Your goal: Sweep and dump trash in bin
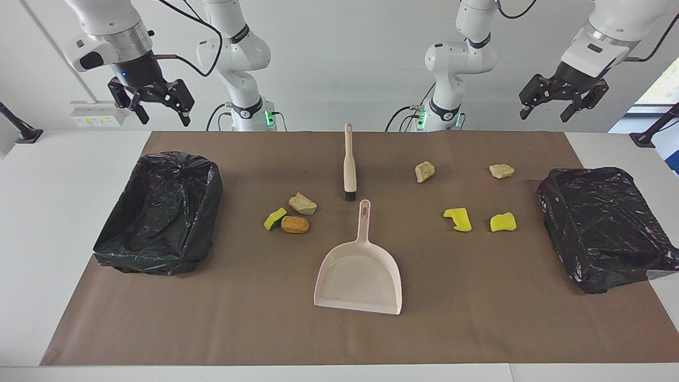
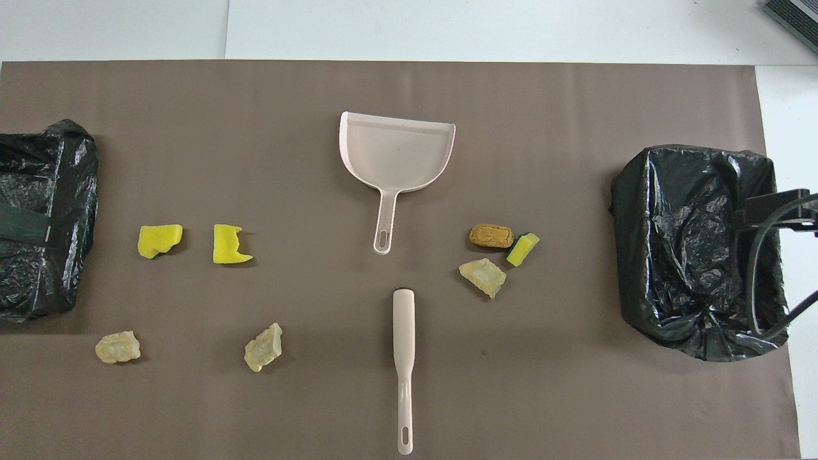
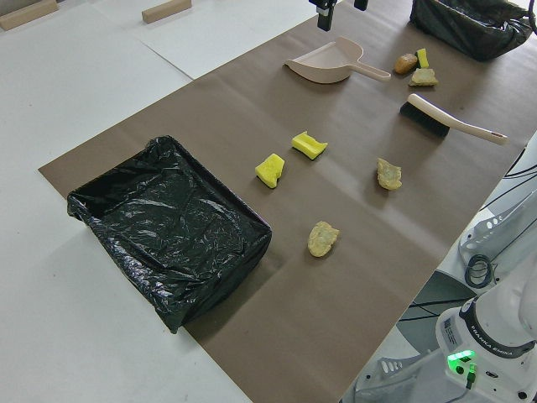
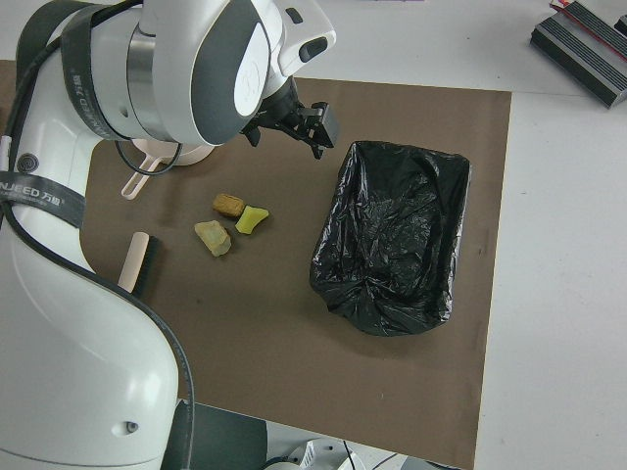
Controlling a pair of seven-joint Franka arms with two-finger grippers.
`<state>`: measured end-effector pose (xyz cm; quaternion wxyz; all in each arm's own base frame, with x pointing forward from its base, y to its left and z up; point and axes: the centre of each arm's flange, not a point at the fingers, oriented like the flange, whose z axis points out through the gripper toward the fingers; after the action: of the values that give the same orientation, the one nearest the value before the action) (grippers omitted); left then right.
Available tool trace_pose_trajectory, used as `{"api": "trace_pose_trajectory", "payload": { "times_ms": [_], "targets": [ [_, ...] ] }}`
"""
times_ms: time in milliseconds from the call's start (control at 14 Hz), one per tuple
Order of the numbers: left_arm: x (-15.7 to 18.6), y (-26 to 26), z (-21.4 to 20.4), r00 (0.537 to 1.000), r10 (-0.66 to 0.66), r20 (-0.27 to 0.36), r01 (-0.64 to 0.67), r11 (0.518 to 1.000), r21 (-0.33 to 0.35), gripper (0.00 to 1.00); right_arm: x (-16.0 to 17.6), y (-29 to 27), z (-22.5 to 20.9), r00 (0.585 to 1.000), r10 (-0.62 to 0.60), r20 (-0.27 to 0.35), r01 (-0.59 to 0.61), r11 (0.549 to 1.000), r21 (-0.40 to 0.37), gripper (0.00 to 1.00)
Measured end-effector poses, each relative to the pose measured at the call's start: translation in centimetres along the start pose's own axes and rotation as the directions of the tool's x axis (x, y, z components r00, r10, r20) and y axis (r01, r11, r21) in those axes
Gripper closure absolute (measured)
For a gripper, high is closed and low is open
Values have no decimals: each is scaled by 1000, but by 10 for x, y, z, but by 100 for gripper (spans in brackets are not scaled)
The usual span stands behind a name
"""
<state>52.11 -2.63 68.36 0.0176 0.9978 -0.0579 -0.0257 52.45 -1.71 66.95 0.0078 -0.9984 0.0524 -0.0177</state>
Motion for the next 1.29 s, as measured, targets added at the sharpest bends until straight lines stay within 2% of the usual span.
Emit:
{"api": "trace_pose_trajectory", "payload": {
  "times_ms": [644,1002,1145,1288],
  "targets": [
    [-1,1,1,1000,0,3,0,1000,0,0,0,1,0,1000,-3,2,3,1000,2,0],
    [-1,0,1,1000,-1,2,1,1000,0,0,-17,-13,11,995,-84,50,84,996,3,0],
    [-3,12,3,1000,17,7,-17,1000,1,0,-17,-13,15,997,-55,57,55,998,1,0],
    [-8,46,13,999,37,20,-37,999,7,0,-10,-16,21,998,-31,60,31,1000,-2,0]
  ]
}}
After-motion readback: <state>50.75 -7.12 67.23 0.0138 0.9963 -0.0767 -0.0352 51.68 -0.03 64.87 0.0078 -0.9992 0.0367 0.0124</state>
